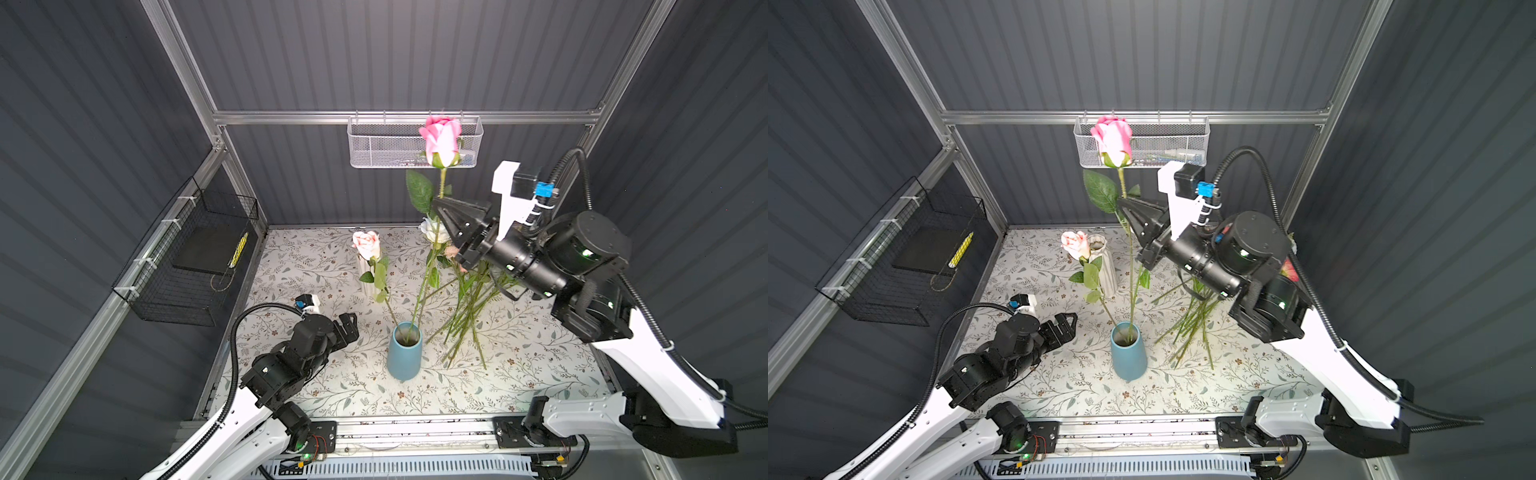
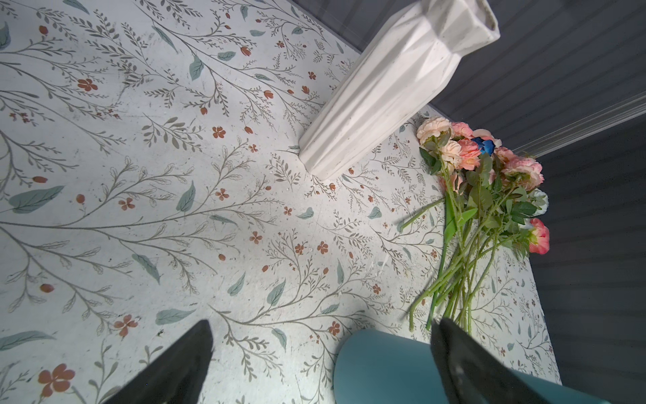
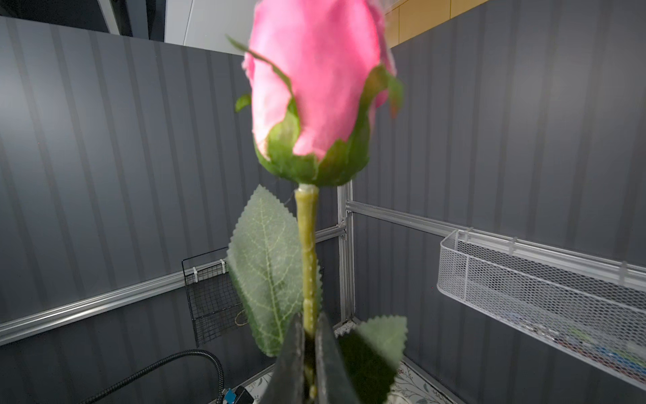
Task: Arrange the flowers into the vase
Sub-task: 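Carry the deep pink rose over the blue vase and lower its stem in, then open the right gripper and move it back to the flower bunch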
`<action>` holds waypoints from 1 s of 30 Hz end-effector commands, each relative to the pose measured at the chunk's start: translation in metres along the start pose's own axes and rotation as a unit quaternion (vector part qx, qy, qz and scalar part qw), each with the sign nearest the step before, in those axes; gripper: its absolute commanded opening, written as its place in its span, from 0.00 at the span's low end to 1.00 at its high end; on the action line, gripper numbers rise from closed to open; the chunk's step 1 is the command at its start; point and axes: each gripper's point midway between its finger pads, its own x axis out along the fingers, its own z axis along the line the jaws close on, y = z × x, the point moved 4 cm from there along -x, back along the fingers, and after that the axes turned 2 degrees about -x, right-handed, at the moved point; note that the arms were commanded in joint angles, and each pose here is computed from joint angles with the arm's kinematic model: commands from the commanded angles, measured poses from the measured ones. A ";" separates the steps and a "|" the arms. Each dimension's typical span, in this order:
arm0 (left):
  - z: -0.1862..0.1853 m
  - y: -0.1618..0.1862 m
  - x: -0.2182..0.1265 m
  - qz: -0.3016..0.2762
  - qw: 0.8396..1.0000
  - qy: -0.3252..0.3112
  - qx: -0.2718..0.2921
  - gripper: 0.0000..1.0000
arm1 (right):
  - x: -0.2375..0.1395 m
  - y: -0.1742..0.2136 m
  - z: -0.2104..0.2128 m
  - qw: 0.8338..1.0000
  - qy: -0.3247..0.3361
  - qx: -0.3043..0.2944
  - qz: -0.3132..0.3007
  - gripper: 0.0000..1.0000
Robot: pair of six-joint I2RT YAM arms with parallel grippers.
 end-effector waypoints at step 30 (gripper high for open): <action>0.003 -0.003 -0.014 -0.008 1.000 0.008 -0.001 1.00 | -0.078 0.168 0.013 0.989 0.035 0.103 0.102 0.65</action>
